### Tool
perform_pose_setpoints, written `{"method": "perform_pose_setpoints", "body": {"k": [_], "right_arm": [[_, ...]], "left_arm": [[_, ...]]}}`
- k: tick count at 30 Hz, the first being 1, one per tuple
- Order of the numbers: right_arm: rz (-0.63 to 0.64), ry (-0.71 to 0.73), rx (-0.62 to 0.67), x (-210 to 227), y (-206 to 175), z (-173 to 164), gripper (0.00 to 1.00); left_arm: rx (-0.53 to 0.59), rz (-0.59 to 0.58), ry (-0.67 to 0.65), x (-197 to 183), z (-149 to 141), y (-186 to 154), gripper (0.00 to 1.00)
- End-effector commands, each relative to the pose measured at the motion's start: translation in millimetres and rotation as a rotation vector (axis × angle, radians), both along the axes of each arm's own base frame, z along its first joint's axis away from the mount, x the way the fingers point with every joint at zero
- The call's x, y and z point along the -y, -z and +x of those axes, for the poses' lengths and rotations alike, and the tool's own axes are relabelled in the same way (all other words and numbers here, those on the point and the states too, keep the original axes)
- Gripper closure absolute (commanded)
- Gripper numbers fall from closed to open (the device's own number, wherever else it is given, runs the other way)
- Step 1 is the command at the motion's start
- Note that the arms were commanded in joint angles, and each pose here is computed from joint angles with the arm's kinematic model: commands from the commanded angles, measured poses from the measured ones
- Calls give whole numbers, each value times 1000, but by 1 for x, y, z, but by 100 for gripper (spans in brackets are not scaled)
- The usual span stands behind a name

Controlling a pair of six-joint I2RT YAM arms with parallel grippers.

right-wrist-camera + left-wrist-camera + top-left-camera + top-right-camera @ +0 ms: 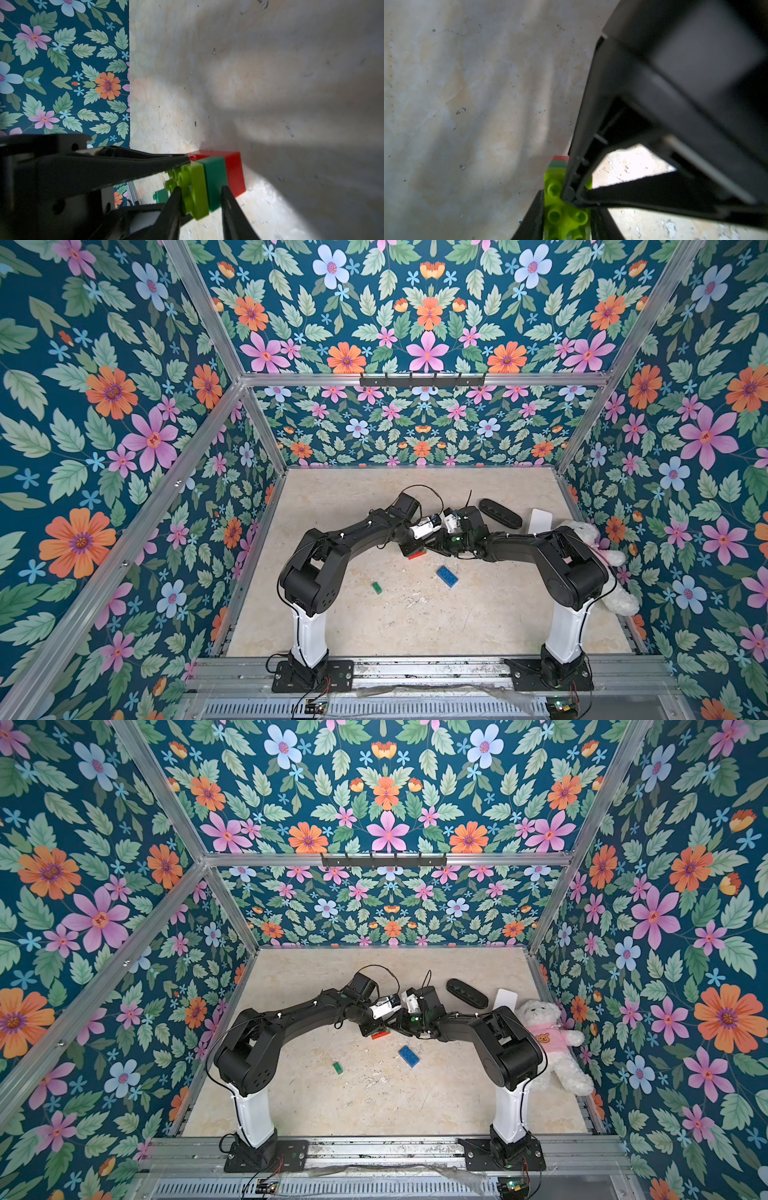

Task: Assemble the number 5 with lego
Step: Assemble the lego brick with the lego brick.

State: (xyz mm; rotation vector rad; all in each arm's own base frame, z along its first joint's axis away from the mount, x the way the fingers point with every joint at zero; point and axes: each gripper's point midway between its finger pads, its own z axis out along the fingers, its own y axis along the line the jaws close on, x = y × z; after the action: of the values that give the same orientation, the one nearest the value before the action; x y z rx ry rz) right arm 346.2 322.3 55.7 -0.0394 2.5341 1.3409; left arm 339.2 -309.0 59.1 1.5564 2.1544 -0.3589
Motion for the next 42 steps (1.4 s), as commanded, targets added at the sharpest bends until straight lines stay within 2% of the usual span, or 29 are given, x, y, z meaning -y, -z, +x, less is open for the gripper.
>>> {"method": "perform_pose_setpoints", "body": {"k": [1,25,31,35,42], "right_arm": [[-54,34,-66,9,21,-6,67],[-51,65,-99,18,37,-13,73],[-45,64,-87,18,31,-10,73],[-39,60,-70,16,22,-8,73],[-29,51,-57,13,12,-7,72]], "left_arm": [[-68,91,27,-14,-18,18,100],[-30,108,24,-13,-7,8,100],[-24,99,22,-12,-7,6,95],[-7,78,16,-10,-5,2,85],[27,62,3,-9,0,-7,77]]}}
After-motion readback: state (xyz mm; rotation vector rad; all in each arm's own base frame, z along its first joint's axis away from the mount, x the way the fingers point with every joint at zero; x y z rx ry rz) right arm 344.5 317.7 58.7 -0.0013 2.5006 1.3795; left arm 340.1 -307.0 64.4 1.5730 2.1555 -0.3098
